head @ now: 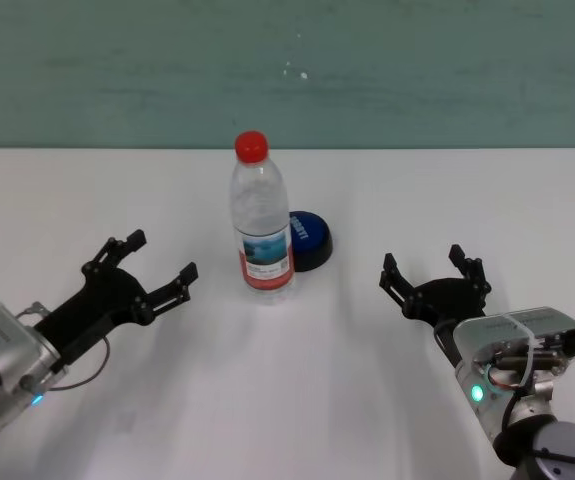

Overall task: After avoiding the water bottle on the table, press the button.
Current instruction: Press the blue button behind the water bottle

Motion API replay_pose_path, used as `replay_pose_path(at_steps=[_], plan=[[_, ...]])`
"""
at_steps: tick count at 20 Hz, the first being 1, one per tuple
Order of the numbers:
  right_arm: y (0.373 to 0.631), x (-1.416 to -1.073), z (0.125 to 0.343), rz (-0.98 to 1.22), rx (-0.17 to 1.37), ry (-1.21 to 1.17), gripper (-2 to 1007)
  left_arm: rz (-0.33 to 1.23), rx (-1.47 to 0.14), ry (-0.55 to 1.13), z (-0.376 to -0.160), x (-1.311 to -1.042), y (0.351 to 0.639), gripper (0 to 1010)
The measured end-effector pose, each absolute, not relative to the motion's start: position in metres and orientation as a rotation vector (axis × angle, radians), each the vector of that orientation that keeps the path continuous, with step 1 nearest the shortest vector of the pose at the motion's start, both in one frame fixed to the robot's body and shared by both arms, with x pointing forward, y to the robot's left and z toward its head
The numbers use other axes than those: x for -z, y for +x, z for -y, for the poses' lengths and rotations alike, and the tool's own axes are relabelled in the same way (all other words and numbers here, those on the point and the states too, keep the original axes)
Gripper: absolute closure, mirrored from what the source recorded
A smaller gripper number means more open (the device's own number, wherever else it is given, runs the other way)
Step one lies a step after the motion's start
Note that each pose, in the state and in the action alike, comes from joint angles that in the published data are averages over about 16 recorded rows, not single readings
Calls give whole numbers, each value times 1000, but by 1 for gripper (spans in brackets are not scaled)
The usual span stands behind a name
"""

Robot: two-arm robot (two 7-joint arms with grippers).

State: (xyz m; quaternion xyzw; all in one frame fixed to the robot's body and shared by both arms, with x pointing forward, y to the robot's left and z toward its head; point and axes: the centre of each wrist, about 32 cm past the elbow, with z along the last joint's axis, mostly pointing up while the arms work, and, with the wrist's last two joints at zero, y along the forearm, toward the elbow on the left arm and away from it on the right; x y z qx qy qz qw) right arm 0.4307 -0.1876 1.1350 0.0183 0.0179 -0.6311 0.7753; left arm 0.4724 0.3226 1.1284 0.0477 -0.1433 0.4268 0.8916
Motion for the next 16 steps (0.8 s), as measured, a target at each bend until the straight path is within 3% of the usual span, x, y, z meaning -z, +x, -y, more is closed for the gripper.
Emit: replay_pose_path(at_steps=[16], plan=[[431,-1135,188,-39,1366,40,1,331,-868,142,-354,-1144,474,10]])
